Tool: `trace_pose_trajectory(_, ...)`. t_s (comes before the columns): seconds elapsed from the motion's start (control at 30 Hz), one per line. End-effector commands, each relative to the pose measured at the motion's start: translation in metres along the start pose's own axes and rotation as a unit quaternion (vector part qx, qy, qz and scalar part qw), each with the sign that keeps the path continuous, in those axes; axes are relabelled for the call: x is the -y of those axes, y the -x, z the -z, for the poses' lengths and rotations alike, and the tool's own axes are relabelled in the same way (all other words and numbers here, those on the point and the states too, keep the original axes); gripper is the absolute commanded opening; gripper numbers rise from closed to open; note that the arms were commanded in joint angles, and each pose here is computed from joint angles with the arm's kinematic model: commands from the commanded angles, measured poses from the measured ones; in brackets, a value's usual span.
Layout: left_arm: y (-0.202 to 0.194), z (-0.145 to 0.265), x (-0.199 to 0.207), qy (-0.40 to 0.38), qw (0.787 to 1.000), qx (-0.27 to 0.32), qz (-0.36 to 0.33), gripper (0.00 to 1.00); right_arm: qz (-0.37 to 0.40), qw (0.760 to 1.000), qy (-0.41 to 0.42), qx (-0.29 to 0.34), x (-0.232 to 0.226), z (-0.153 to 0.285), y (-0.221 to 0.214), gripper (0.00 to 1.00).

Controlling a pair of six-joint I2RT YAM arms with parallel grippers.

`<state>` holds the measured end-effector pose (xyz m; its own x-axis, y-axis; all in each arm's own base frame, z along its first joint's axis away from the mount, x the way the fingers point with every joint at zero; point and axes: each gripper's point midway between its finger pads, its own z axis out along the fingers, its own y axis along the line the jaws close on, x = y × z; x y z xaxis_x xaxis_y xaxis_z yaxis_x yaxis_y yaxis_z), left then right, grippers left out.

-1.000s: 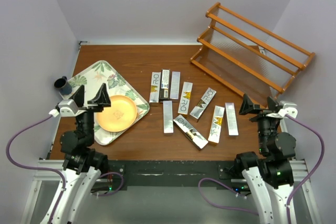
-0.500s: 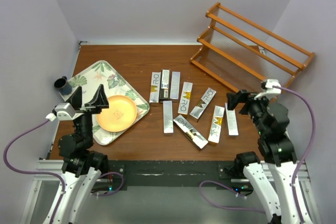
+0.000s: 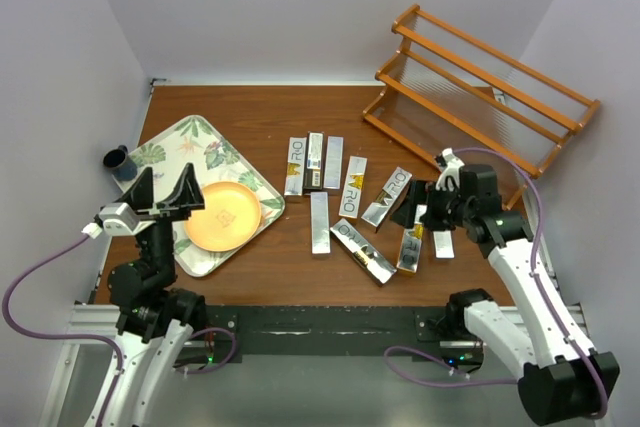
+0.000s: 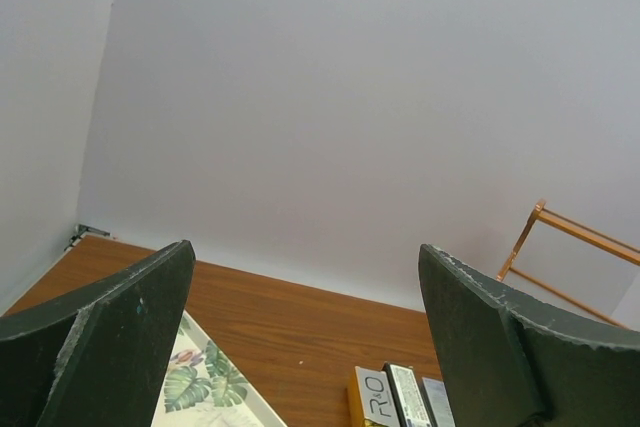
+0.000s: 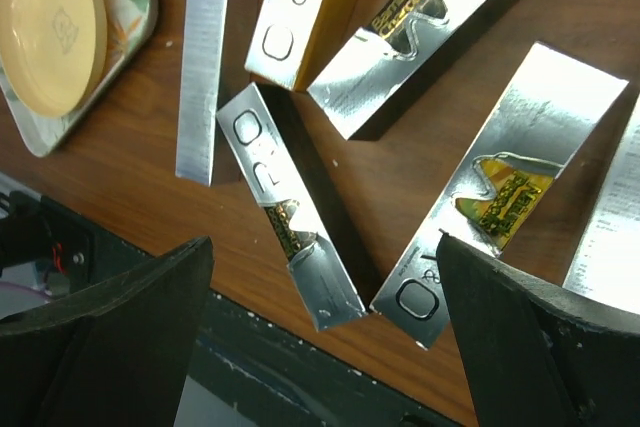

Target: Place and organize the toothpastes onto the shelf

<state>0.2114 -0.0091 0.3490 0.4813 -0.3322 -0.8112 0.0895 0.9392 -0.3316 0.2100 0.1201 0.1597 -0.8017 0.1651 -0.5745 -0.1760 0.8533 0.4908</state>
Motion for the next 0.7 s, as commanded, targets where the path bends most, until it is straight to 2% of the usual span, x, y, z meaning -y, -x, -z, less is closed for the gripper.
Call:
trace_pose_trajectory(0.0, 0.021, 0.0, 0.002, 0.003, 1.0, 0.026, 0.016, 1.0, 0.019, 0.998, 0.035, -0.051, -0.023, -0.016, -0.026, 0.99)
trace_pose_trajectory(0.1, 0.019, 0.0, 0.001, 0.005, 1.0, 0.024, 0.015, 1.0, 0.042, 0.994, 0.037, -0.099, -0.033, -0.037, -0.05, 0.99)
trace_pose_trajectory(0.3, 0.017, -0.001, 0.001, 0.005, 1.0, 0.021, 0.014, 1.0, 0.112, 0.985, -0.05, -0.12, -0.019, -0.062, -0.071, 0.99)
trace_pose_trajectory(0.5, 0.015, -0.002, 0.002, 0.004, 1.0, 0.018, 0.013, 1.0, 0.161, 0.974, -0.083, -0.134, -0.019, -0.071, -0.089, 0.99)
trace_pose_trajectory(0.67, 0.012, -0.003, 0.002, 0.004, 1.0, 0.014, 0.012, 1.0, 0.182, 0.966, -0.077, -0.164, -0.022, -0.072, -0.113, 0.98)
